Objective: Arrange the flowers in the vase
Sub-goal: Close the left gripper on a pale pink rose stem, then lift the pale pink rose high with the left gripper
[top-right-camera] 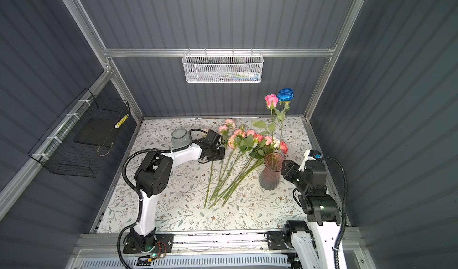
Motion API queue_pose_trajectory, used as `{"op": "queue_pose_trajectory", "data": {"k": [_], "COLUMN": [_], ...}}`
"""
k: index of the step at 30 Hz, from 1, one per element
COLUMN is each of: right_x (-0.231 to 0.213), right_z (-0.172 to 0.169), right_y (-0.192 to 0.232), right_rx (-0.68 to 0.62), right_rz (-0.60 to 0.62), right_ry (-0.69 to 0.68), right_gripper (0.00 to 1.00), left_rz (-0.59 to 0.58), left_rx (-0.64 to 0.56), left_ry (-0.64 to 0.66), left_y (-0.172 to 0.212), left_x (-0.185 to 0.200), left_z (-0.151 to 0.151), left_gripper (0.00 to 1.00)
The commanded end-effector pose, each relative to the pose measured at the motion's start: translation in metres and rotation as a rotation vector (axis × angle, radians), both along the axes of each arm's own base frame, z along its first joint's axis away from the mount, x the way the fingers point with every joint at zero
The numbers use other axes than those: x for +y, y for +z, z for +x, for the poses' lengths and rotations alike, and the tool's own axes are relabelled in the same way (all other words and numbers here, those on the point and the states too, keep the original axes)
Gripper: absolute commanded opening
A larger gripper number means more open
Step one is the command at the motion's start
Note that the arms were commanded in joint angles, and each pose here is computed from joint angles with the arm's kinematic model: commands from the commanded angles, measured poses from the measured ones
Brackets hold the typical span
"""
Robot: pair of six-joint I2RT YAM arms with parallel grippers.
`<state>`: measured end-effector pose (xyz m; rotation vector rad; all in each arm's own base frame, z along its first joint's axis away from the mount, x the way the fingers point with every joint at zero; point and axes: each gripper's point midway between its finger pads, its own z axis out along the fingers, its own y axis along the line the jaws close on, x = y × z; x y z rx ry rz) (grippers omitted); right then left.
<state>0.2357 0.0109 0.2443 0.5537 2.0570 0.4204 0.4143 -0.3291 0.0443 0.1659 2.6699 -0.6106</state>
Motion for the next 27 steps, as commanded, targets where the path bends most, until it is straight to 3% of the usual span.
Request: {"op": "queue_pose_trajectory", "data": {"k": [1,7,14,18,27], "right_x": [0.003,0.002,0.002,0.001,0.001], "right_z": [0.001,0.000,-0.001,-0.002,-0.001], "right_y": [0.009,0.011,0.012,0.011,0.011], "right_rx": [-0.017,-0.022,-0.026,-0.030,-0.040], "right_rz": [0.001,0.002,0.002,0.006,0.021], "right_ry": [0.016,0.015,0.010,0.003,-0.006], "right_gripper": [0.61,0.61,0.62,0.62,0.62], "left_rz": [-0.086,-0.173,-0.226,-0.276,-0.448], "left_rx": [-0.094,-0.170,-0.396,-0.526,-1.071], "left_ry": [-0.031,-0.031,-0.036,-0.046,-0.051], "left_y": [0.058,0.108,0.191,0.230,0.333], "left_x": [-0.007,-0.011,0.002,0.015,0.033], "left_z": [0.005,0.003,0.002,-0.016,-0.092], "left_gripper": [0.00,0.00,0.00,0.00,0.00]}}
